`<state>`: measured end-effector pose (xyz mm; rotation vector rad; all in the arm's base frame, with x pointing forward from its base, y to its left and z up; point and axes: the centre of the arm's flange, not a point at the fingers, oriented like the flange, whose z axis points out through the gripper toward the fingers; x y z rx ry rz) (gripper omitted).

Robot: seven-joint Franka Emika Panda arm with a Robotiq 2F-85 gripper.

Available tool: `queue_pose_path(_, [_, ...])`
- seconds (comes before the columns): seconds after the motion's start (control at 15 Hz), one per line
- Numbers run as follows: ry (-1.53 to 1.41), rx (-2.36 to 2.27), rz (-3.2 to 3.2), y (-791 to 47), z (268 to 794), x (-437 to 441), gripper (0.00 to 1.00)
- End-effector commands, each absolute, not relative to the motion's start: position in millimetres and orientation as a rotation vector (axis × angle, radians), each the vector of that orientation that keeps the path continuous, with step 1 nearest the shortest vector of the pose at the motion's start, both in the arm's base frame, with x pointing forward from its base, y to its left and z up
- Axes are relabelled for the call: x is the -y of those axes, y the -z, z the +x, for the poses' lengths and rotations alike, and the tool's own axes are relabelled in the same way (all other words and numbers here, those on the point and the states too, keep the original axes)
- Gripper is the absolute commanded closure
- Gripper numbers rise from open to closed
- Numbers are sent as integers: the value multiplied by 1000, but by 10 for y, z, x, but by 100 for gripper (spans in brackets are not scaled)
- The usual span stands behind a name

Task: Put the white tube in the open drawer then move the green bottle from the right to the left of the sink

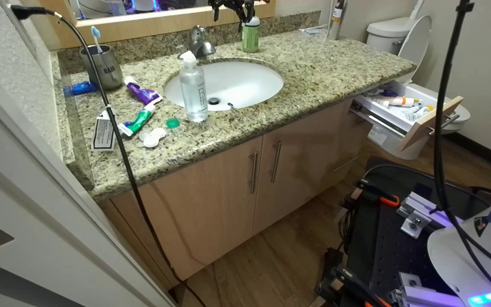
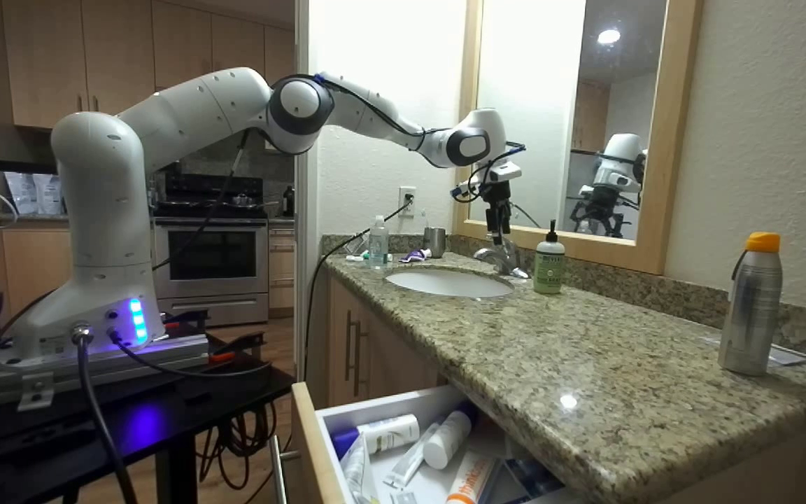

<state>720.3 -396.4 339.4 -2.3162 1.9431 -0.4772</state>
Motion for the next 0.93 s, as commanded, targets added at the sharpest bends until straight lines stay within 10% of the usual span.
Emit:
queue_pose_path(0.0, [698,-1925,-2383,-4067,7210,4154,0])
queue_pose_path(0.87, [555,-2306,-2467,-4335,6652,4615,0])
